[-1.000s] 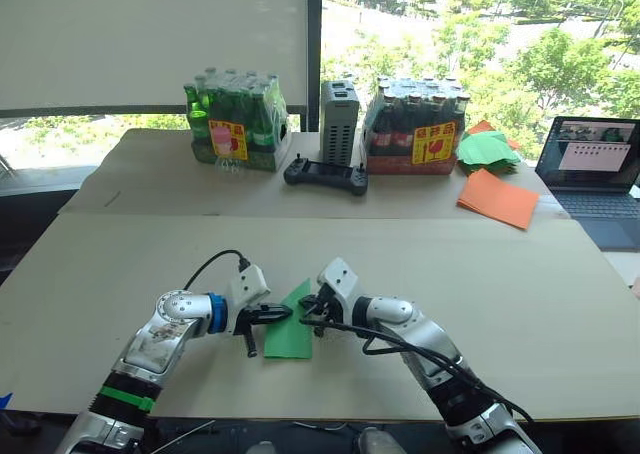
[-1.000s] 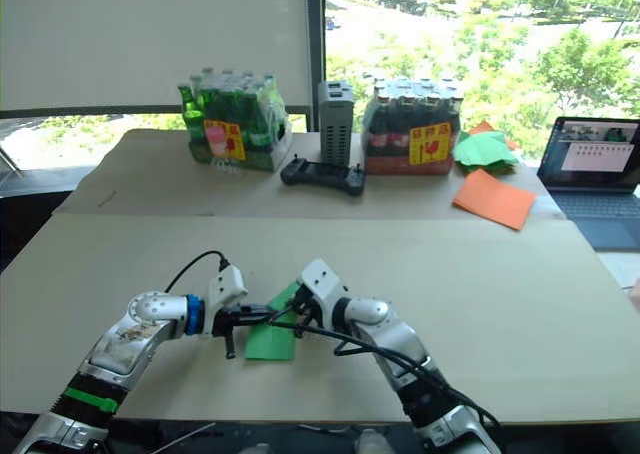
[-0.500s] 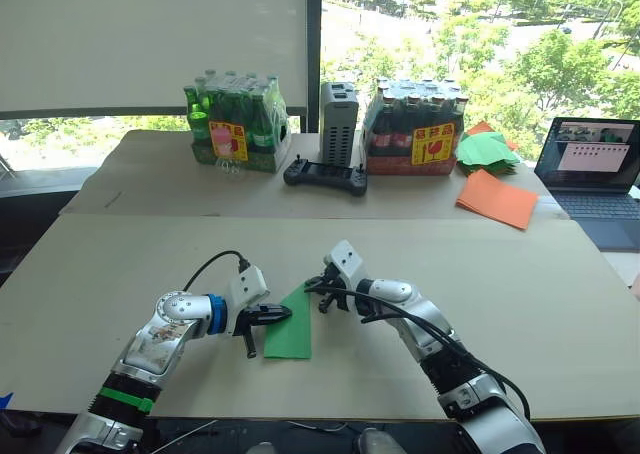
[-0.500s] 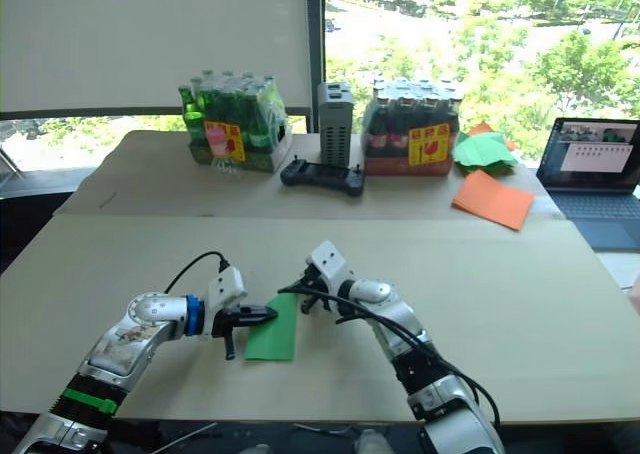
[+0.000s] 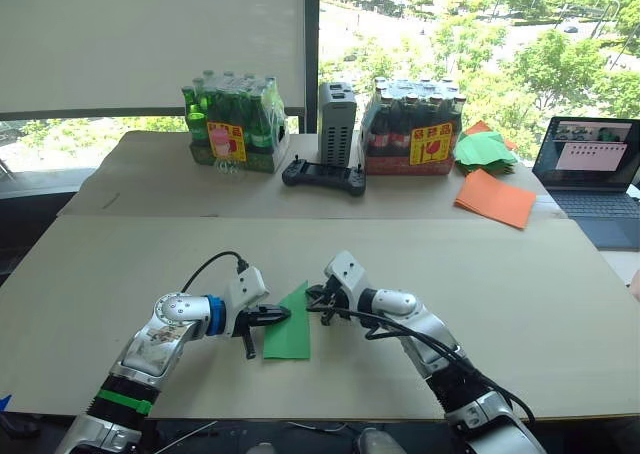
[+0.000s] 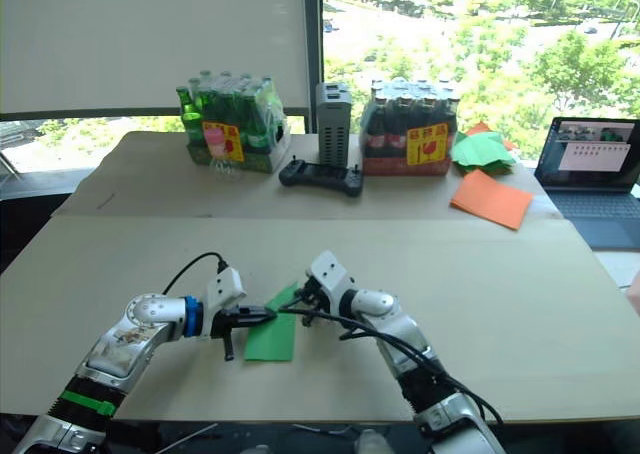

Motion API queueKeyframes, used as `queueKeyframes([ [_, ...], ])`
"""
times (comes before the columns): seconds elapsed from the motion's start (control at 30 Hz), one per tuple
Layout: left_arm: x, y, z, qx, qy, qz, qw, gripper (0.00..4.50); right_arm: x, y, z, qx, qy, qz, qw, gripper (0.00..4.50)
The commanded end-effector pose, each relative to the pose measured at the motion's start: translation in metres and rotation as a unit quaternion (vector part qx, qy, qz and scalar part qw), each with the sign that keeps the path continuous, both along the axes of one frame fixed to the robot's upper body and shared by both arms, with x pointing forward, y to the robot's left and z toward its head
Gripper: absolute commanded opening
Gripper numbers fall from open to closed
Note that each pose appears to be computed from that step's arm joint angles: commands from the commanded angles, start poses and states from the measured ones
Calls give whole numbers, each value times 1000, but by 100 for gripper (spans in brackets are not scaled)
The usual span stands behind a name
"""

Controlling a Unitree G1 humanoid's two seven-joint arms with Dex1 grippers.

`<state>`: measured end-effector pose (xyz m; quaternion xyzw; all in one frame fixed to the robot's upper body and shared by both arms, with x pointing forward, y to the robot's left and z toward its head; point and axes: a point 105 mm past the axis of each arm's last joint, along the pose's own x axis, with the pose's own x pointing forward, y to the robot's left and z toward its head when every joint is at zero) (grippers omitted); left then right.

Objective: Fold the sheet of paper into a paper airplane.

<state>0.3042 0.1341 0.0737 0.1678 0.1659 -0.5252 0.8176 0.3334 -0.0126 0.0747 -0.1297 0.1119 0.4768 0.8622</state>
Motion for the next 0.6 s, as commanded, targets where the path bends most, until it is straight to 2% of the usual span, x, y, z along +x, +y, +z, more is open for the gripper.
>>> queueKeyframes([
  [0.03,-4,3,-12,16,24,2,1000,2,-20,5,-25,-26,46,25,998,0],
  [0.37,-3,1,-12,17,24,-2,1000,2,-41,7,-32,-39,58,44,997,0],
  [0.47,-3,1,-12,18,24,-3,1000,2,-36,8,-21,-27,36,35,998,0],
  [0.6,-3,0,-12,18,25,-5,1000,2,-24,7,13,19,-13,20,1000,0],
])
